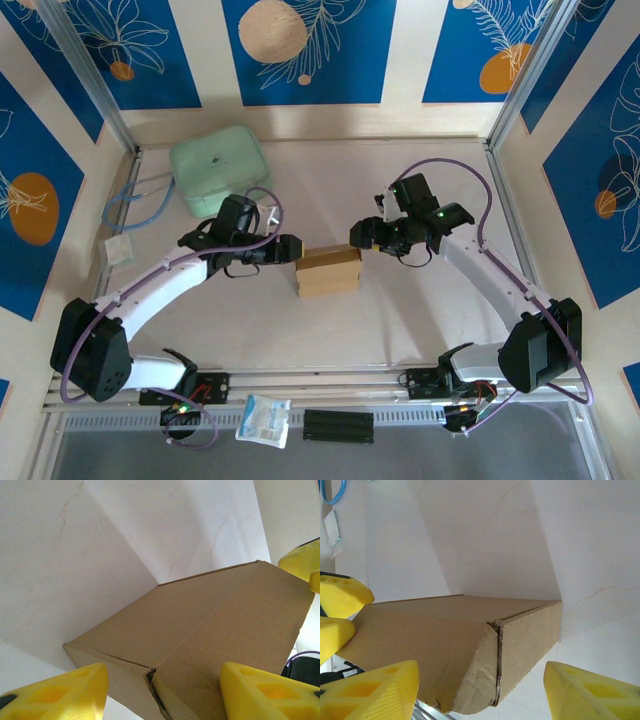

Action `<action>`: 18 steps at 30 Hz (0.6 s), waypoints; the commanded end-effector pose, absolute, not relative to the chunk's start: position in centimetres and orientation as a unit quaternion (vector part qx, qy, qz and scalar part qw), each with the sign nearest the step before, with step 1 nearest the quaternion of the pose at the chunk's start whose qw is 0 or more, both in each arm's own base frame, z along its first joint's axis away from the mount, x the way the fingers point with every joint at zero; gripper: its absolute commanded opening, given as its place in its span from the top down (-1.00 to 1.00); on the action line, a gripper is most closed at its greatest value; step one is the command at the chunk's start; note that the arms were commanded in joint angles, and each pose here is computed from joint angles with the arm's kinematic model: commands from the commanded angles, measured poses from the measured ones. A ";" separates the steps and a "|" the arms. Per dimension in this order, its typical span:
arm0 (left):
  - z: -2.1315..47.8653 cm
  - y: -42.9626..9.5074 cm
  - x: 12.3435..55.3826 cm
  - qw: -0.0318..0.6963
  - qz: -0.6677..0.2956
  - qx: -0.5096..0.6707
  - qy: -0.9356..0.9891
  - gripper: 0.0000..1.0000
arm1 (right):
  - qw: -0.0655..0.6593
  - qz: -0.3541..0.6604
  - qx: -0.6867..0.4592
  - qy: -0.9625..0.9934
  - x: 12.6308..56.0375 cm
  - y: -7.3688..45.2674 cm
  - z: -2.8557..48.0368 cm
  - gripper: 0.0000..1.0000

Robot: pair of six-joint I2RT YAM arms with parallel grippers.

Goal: Fold the paper box

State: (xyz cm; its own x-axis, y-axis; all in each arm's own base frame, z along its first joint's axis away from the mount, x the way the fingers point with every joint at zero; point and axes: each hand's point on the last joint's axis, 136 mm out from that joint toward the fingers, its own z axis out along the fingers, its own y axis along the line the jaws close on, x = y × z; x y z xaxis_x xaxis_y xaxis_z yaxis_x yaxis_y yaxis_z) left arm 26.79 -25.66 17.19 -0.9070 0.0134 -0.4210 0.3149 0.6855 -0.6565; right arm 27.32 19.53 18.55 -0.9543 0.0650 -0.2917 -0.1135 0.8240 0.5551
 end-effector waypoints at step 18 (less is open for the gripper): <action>15.9 -25.0 24.7 0.182 -0.389 0.070 0.900 -0.48 | 0.124 0.299 -0.004 0.946 26.4 19.5 17.6 -0.33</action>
